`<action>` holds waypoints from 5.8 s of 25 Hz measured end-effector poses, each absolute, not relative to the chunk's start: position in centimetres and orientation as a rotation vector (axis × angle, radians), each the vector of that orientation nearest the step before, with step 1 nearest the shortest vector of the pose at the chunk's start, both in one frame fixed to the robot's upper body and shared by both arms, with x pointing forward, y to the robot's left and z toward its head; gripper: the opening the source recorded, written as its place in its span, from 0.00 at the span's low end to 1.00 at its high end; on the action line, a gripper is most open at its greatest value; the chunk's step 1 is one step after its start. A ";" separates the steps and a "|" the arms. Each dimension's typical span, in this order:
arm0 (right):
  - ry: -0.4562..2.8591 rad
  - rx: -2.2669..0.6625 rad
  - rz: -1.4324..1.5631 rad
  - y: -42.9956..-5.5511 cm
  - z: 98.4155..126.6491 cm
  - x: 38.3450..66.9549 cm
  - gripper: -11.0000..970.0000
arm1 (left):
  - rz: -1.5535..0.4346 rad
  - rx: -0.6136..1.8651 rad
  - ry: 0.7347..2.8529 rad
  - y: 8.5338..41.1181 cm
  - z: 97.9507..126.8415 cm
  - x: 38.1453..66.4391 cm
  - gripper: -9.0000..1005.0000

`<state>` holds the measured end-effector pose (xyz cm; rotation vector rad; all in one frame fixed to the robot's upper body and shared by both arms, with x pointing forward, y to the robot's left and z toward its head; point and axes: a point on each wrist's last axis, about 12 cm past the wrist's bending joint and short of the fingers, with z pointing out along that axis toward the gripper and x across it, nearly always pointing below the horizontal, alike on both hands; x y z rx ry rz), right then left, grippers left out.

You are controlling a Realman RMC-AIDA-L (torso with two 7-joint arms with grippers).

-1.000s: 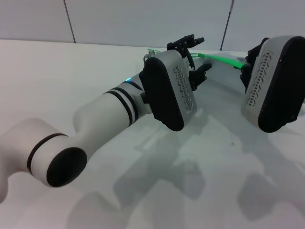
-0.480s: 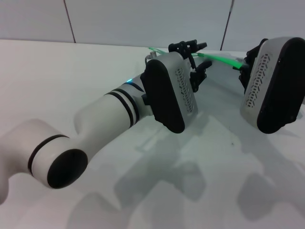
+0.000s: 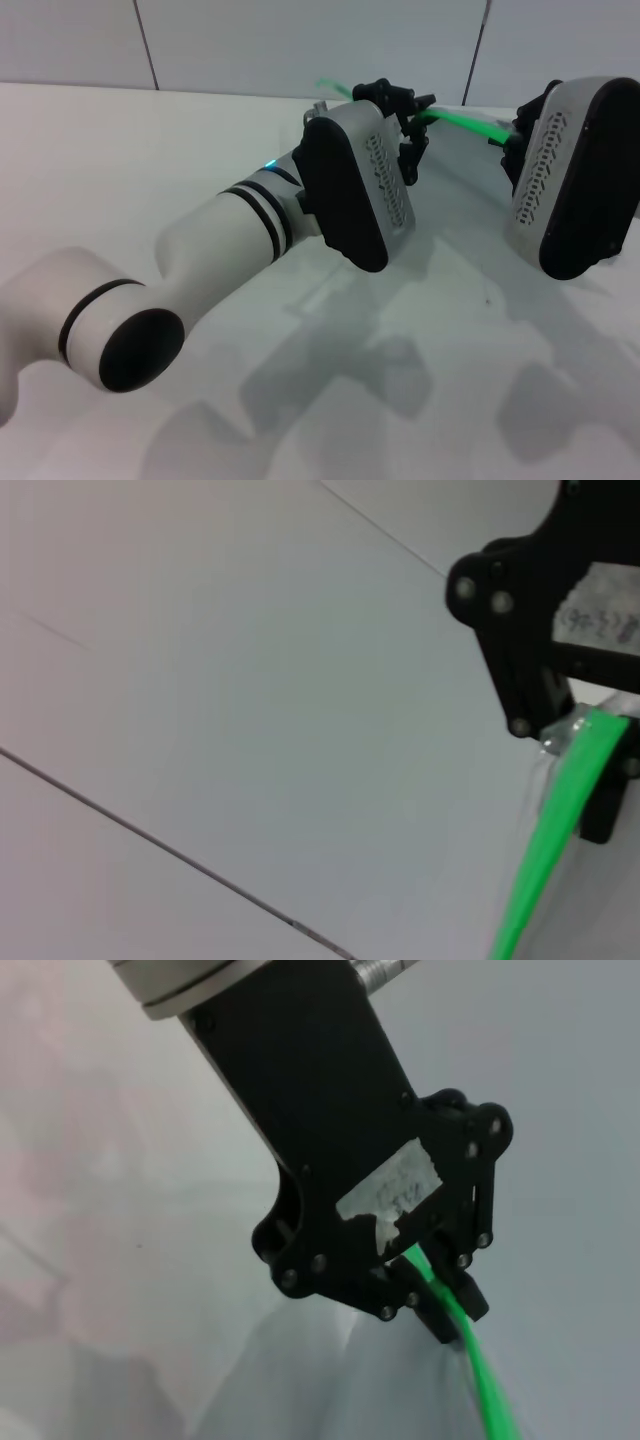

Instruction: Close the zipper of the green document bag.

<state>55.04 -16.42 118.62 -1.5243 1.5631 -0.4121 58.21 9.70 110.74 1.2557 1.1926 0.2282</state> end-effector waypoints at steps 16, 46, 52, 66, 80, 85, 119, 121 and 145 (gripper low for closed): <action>1.545 -1.531 -0.427 -16.8 118.8 54.4 0.06 | 0.265 1.213 1.232 11.1 110.6 59.1 0.09; 1.622 -1.346 -0.481 -20.8 119.9 54.2 0.06 | 0.428 0.983 1.471 18.6 108.4 62.2 0.08; 1.620 -1.327 -0.484 -20.9 119.7 54.4 0.08 | 0.402 0.973 1.449 17.8 109.0 62.2 0.07; 1.568 -0.884 -0.429 -23.9 122.3 54.1 0.17 | 0.320 0.710 1.350 17.8 110.8 61.3 0.34; 1.368 -0.387 -0.174 -24.8 116.3 54.0 0.57 | -0.086 0.089 1.334 20.7 112.0 57.4 0.61; 1.297 -0.244 -0.176 -25.5 112.6 53.5 0.57 | -0.076 0.082 1.356 21.1 110.9 56.2 0.65; 1.374 -0.142 -0.082 -22.7 109.0 53.8 0.56 | 0.010 0.092 1.383 22.4 108.4 53.7 0.64; 1.363 -0.188 -0.107 -22.2 109.2 54.1 0.56 | 0.008 0.099 1.383 22.3 108.4 53.9 0.64; 1.399 -0.152 -0.087 -21.5 109.2 54.7 0.56 | 0.023 0.145 1.392 21.9 108.2 55.7 0.64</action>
